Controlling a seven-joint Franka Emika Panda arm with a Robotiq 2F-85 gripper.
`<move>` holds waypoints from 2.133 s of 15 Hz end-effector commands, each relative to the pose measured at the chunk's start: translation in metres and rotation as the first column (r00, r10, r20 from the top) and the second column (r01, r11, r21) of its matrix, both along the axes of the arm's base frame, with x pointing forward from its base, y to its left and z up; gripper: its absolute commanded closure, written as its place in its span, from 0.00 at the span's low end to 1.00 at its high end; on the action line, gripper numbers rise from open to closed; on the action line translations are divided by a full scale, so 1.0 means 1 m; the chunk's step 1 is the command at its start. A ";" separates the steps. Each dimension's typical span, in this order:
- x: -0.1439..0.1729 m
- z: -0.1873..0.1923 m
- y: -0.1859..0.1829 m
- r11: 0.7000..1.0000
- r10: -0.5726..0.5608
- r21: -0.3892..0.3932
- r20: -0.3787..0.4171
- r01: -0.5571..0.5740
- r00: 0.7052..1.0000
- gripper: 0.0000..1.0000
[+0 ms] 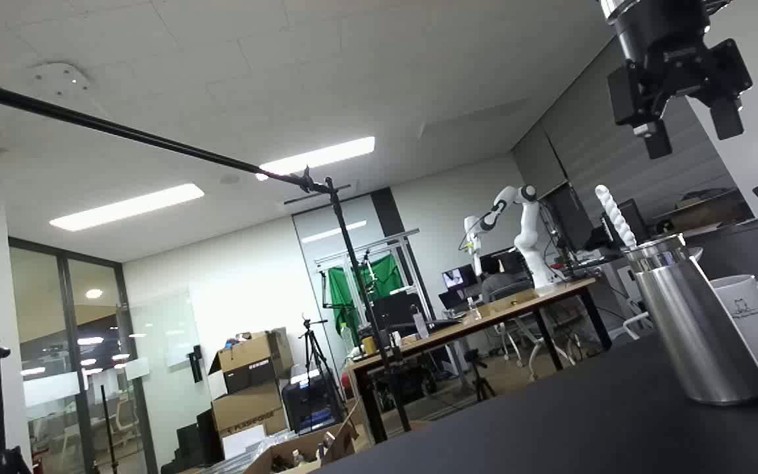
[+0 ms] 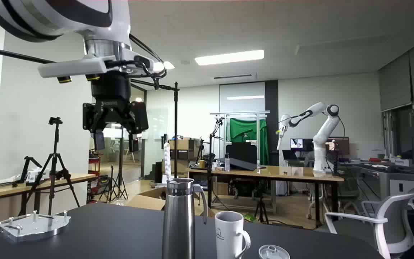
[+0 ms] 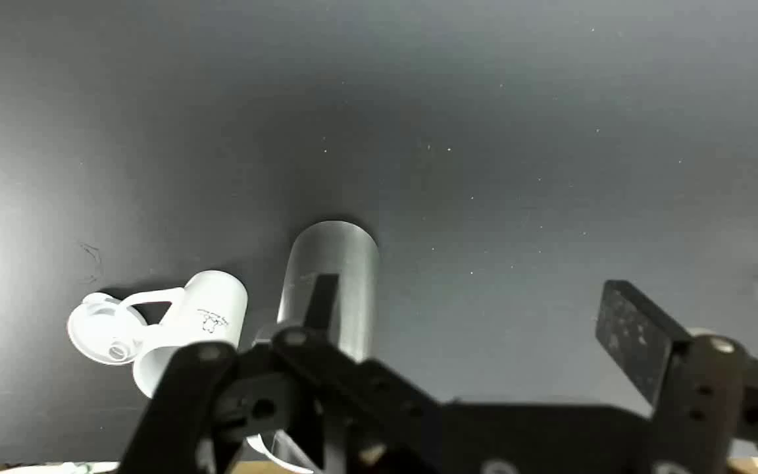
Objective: Use the brush to clean the silver bottle
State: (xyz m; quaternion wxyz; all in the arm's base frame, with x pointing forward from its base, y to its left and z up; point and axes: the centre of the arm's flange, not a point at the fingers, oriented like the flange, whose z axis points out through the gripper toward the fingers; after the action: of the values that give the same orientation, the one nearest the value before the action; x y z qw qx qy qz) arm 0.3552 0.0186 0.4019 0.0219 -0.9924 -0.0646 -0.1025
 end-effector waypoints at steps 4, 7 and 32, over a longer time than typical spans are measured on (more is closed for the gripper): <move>0.000 0.000 0.000 1.000 0.000 0.000 -0.001 0.000 1.000 0.00; 0.000 0.000 0.000 1.000 0.000 0.000 -0.001 0.000 1.000 0.00; 0.221 0.028 0.026 0.978 -0.065 -0.207 -0.293 0.003 0.954 0.00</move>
State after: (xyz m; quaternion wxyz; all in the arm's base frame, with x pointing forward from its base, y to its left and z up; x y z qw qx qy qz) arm 0.5540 0.0447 0.4238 -0.0717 -0.9938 -0.0693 0.0496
